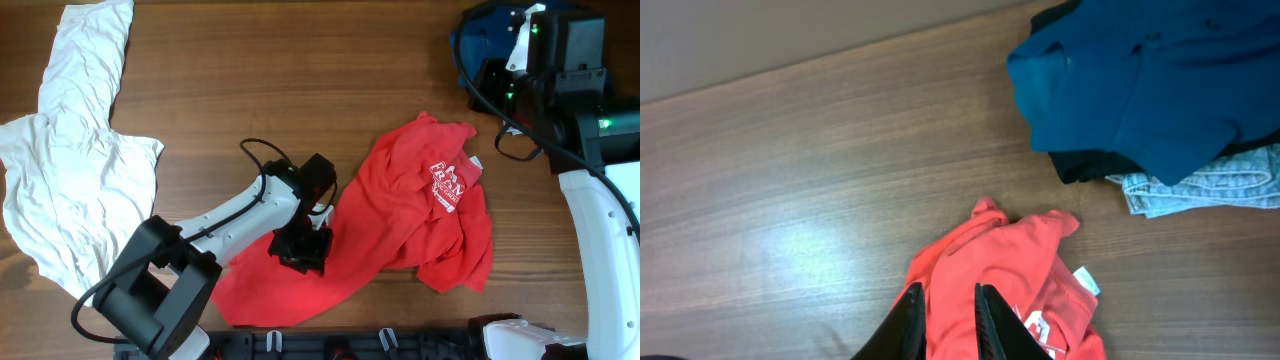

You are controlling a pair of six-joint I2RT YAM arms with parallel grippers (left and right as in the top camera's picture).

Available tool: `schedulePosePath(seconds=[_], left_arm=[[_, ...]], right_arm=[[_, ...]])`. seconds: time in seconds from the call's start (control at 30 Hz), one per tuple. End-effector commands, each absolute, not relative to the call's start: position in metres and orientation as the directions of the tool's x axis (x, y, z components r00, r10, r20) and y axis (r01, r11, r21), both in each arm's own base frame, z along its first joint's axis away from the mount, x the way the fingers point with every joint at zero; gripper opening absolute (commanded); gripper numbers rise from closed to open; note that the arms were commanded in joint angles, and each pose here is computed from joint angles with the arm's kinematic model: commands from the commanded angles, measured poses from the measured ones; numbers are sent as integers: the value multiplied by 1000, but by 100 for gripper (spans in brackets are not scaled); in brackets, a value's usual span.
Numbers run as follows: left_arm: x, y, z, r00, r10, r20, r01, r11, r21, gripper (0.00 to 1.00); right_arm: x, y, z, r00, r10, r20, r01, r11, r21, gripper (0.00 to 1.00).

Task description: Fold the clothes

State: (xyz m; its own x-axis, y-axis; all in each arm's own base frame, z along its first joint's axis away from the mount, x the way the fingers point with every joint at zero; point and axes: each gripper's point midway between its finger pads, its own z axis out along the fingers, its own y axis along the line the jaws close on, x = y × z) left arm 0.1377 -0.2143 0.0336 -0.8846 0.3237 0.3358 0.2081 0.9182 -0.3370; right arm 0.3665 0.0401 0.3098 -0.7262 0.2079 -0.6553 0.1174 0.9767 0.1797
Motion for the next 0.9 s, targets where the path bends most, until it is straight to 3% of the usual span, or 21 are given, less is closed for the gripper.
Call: schedulePosePath(seconds=[0.0, 0.23, 0.5, 0.67, 0.87], left_arm=[[133, -223, 31, -875, 350, 336, 220, 903, -368, 43], [134, -224, 22, -871, 347, 347, 217, 906, -363, 52], [143, -211, -7, -872, 298, 388, 195, 939, -283, 52], [194, -168, -27, -953, 76, 295, 50, 994, -93, 53], [288, -122, -34, -985, -157, 70, -167, 970, -174, 53]], right_arm=[[367, 42, 311, -732, 197, -653, 102, 978, 181, 18], [367, 42, 310, -733, 196, -651, 103, 978, 179, 26], [369, 40, 309, -731, 196, -653, 109, 979, 171, 34], [370, 41, 307, -736, 196, -648, 111, 979, 171, 35], [371, 41, 305, -738, 195, -646, 111, 979, 169, 39]])
